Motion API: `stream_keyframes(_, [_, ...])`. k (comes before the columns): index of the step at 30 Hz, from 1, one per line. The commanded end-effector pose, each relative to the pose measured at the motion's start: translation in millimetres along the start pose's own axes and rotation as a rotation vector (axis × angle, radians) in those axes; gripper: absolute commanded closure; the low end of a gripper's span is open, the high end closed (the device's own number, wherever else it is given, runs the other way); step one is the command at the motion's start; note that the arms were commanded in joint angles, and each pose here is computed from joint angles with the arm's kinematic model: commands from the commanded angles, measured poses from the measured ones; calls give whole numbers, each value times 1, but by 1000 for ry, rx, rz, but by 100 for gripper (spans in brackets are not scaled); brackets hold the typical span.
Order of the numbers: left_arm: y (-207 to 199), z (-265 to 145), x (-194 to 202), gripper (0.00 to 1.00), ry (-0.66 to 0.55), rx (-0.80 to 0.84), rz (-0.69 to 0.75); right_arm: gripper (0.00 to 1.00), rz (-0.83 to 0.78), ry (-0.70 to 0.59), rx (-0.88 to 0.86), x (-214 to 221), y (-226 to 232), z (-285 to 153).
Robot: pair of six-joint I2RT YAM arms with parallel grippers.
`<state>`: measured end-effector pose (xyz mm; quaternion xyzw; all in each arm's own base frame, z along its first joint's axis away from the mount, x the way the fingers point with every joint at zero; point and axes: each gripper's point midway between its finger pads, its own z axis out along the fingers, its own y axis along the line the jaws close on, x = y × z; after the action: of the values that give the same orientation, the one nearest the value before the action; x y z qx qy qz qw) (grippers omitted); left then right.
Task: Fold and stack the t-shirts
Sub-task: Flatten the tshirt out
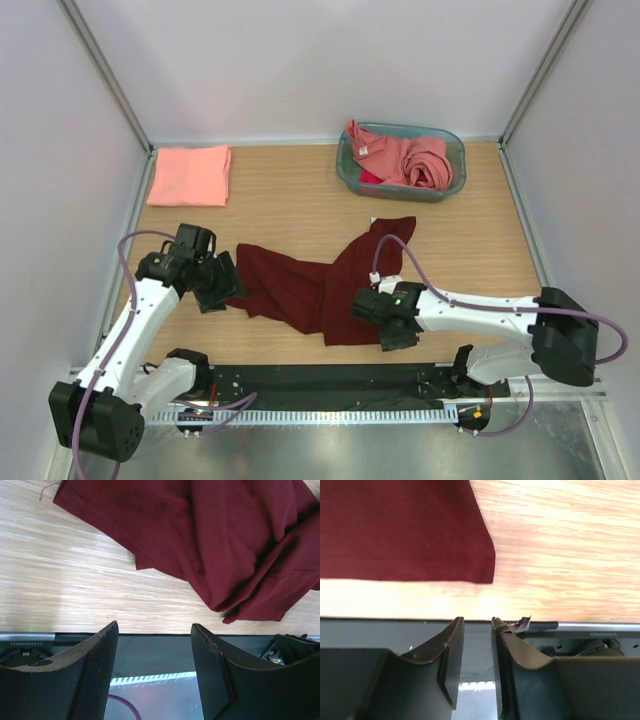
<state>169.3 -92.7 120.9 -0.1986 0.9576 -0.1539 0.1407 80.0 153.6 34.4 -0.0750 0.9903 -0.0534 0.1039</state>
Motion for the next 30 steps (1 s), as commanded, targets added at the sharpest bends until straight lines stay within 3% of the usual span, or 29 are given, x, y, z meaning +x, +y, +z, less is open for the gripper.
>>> stream_keyframes(1, [-9, -2, -2, 39, -8, 49, 12, 64, 67, -69, -39, -12, 0, -21])
stream_keyframes(6, [-11, -3, -2, 39, -9, 54, 8, 51, 150, -75, -103, -16, 0, -15])
stream_keyframes(9, [-12, -3, -1, 39, -5, 59, 6, 48, 187, -62, -143, -20, 5, -2])
stream_keyframes(19, [-12, -4, -3, 39, -9, 56, 1, 52, 245, -47, -162, -38, -11, 21])
stream_keyframes(30, [-13, -1, -8, 39, -16, 48, -11, 61, 195, 37, -137, -12, -17, 36])
